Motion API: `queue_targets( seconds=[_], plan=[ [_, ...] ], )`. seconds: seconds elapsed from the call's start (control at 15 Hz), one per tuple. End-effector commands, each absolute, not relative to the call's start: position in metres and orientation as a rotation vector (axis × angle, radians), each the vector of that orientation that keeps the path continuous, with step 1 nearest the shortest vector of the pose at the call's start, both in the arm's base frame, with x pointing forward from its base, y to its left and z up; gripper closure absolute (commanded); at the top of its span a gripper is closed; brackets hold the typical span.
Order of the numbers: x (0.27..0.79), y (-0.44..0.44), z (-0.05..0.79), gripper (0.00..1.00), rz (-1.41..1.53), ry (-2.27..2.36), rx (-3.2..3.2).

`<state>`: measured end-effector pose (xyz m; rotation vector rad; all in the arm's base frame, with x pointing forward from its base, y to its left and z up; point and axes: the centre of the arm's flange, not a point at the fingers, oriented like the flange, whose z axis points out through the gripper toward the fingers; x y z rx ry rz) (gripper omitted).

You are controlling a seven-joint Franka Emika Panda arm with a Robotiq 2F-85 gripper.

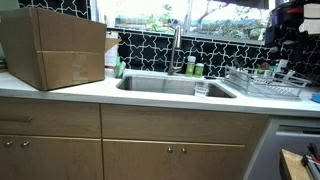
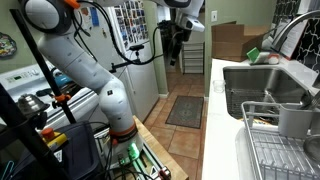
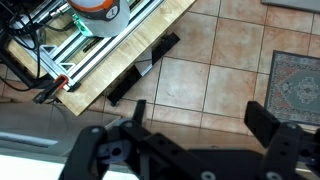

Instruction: Move the spoon to the top part of the utensil drying rack

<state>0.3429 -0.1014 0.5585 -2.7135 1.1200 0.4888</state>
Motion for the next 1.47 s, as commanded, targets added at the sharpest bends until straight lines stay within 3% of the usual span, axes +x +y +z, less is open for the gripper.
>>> queue_targets(
  seconds=[0.0, 0.4, 0.6, 1.0, 1.07, 1.4],
  plan=[
    [0.341, -0.161, 0.544, 0.0, 0.515, 1.342, -2.608],
    [0.289, -0.305, 0.538, 0.0, 0.286, 1.813, -2.45],
    [0.295, -0.345, 0.544, 0.0, 0.031, 1.968, -2.378],
    [0.346, -0.381, 0.561, 0.0, -0.409, 2.266, -2.2],
    [0.328, -0.369, 0.561, 0.0, -0.353, 2.149, -2.247],
    [0.333, -0.37, 0.562, 0.0, -0.37, 2.157, -2.244]
  ],
)
